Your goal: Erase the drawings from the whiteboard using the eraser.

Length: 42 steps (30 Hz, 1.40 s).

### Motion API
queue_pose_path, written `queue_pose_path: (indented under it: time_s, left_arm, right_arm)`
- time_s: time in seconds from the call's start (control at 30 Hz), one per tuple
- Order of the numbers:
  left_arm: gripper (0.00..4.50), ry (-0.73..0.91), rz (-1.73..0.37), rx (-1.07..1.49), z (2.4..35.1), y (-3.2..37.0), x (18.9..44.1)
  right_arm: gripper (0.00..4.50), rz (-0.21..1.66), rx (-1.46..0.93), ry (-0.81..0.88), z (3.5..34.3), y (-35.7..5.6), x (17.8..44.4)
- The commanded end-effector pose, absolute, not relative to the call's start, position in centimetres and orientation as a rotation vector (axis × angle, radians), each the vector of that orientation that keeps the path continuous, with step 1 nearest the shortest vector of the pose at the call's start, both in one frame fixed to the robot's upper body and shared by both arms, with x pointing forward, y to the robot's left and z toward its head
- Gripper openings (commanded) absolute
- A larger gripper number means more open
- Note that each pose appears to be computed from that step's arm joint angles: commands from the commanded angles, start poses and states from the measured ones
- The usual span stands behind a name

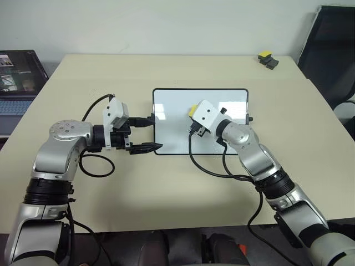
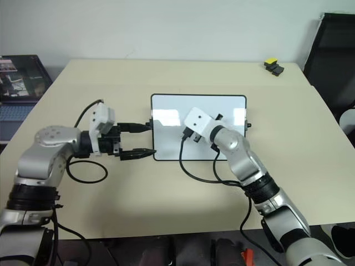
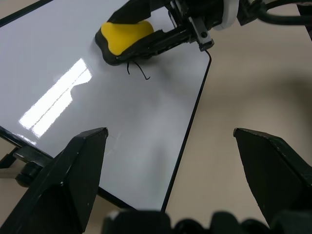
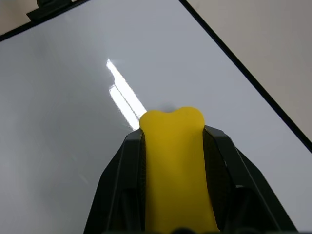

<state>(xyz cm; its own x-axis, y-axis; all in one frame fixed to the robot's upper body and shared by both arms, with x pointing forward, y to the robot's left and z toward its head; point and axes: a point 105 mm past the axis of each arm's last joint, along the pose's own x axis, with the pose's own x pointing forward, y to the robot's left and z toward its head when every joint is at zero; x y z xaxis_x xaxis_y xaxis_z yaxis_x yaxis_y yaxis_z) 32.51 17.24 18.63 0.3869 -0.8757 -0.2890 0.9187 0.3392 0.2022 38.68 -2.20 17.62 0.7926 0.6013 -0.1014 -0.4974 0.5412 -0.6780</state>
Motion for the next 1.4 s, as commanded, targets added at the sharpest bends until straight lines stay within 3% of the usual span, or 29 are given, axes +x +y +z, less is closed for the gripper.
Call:
queue_pose_path:
  time_s: [0.03, 0.43, 0.7, 1.0, 1.4]
  left_arm:
    - [4.5, 0.097, -1.182, 0.406, 19.7, 17.1, 32.2]
    - [4.5, 0.095, -1.187, 0.404, 19.7, 16.9, 31.9]
    - [4.5, 0.092, -1.187, 0.402, 19.8, 16.7, 32.1]
    - [4.5, 0.094, -1.176, 0.398, 19.7, 16.9, 32.1]
    - [4.5, 0.091, -1.176, 0.392, 19.7, 16.9, 32.1]
  right_arm:
    - [1.27, 0.669, -0.75, -0.104, 15.4, -2.9, 38.9]
    - [1.27, 0.732, -0.765, 0.089, 8.9, -5.0, 37.6]
    - [1.27, 0.624, -0.763, -0.024, 13.2, -5.2, 39.9]
    - [1.27, 0.499, -0.775, -0.055, 15.7, -7.5, 42.7]
    - [1.26, 0.715, -0.826, 0.122, 8.2, -6.4, 38.5]
